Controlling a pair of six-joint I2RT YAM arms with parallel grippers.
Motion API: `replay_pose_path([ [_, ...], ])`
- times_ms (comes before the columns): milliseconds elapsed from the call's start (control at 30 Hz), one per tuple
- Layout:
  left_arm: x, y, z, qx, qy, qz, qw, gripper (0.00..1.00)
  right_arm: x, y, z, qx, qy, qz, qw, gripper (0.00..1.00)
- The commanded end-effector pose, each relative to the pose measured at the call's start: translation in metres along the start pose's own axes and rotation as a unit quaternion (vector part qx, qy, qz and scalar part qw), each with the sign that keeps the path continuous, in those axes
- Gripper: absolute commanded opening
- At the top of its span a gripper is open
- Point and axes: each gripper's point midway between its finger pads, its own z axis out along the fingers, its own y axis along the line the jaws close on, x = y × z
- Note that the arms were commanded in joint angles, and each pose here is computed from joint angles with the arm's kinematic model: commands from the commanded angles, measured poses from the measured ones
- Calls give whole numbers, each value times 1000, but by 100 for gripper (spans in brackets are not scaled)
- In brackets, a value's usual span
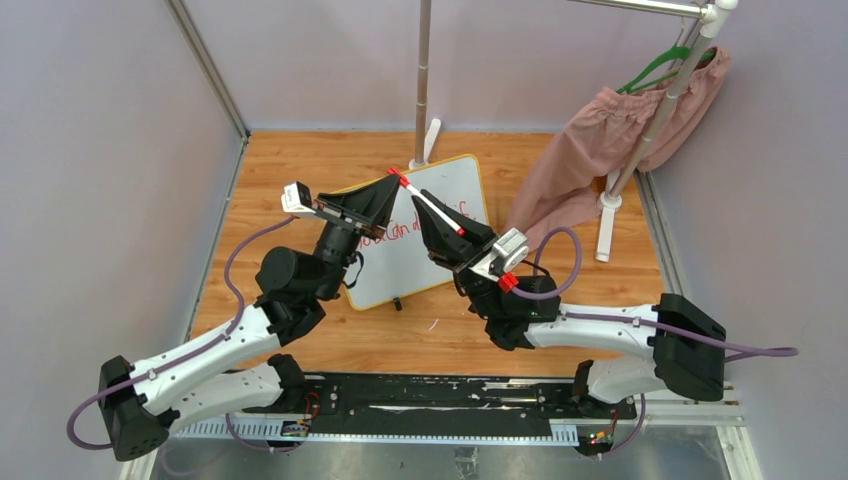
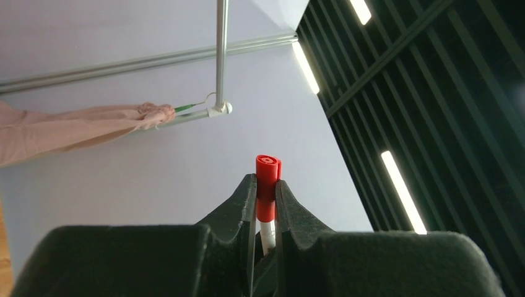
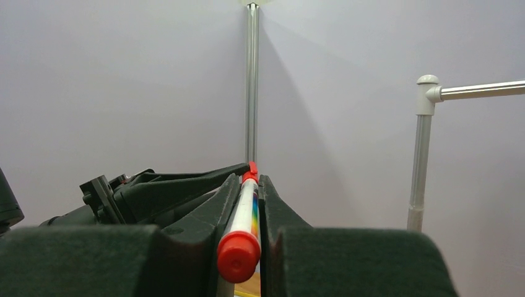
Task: Write a sentence on the whiteboard
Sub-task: Close the whiteboard marker at the center of the board.
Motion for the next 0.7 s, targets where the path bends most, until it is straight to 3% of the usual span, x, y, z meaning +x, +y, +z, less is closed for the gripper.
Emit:
replay_pose_path([
  [0,25,-16,-3,26,63,-3,998,0,17,1,3,-2,14,-34,999,0],
  [667,33,-11,2,26,73,-29,997,0,28,-3,13,19,14,-83,996,0],
])
